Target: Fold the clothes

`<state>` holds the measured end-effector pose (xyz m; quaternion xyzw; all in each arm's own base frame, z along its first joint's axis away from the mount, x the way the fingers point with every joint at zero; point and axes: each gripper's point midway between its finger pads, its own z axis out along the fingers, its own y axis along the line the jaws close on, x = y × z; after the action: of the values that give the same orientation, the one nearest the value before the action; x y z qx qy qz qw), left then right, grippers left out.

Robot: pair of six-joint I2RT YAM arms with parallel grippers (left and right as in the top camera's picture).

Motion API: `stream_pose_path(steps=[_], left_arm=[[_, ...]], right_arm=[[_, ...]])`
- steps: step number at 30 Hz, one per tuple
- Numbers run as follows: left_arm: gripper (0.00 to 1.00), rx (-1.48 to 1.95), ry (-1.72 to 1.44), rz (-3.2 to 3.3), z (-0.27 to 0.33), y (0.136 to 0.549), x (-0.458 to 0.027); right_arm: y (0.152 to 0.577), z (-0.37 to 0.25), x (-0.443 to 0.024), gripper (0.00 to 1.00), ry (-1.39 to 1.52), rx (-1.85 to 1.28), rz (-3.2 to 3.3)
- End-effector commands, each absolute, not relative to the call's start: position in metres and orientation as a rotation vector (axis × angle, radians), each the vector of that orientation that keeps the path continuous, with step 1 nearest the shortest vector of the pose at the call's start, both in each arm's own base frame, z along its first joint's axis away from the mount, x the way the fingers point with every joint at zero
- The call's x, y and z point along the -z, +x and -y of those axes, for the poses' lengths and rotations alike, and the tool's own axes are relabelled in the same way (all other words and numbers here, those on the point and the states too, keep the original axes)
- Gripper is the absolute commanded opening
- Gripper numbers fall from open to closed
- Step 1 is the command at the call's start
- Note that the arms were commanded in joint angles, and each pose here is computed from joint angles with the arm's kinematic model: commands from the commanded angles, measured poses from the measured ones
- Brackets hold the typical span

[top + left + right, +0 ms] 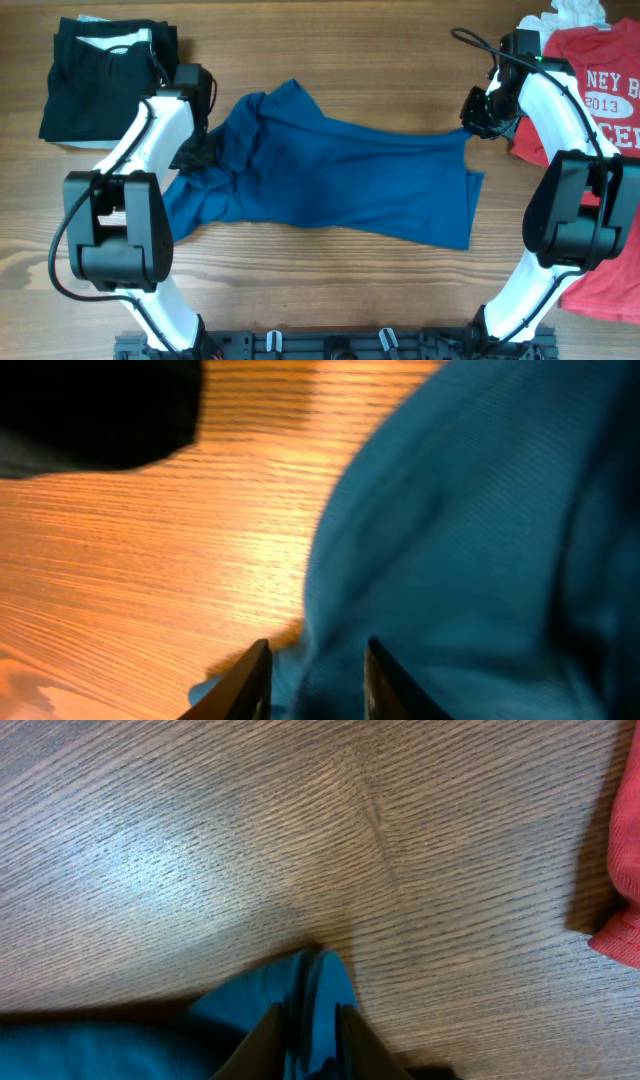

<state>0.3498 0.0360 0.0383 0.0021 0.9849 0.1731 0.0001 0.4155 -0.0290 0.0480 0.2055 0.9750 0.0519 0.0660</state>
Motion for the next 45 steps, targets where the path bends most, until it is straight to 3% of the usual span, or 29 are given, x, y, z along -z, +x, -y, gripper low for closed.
stream_pose_path(steps=[1, 7, 18, 23, 42, 45], left_arm=[[0.30, -0.517, 0.050, -3.001, -0.008, 0.360, -0.062], [0.30, -0.466, 0.278, -2.837, 0.043, 0.373, -0.096], [0.29, -0.310, 0.717, -2.876, 0.075, 0.370, -0.044], [0.37, -0.303, 0.887, -2.865, 0.090, 0.356, -0.035], [0.58, -0.394, 0.744, -2.961, 0.059, 0.355, -0.018], [0.57, -0.394, 0.744, -2.961, 0.059, 0.355, -0.018]], right_arm=[[0.419, 0.028, -0.052, 0.18, 0.607, -0.180, -2.930], [0.418, 0.028, -0.052, 0.18, 0.609, -0.180, -2.932], [0.418, 0.028, -0.052, 0.18, 0.608, -0.180, -2.934], [0.418, 0.028, -0.052, 0.18, 0.608, -0.180, -2.933], [0.420, 0.028, -0.052, 0.18, 0.585, -0.178, -2.932], [0.421, 0.029, -0.053, 0.18, 0.583, -0.179, -2.926]])
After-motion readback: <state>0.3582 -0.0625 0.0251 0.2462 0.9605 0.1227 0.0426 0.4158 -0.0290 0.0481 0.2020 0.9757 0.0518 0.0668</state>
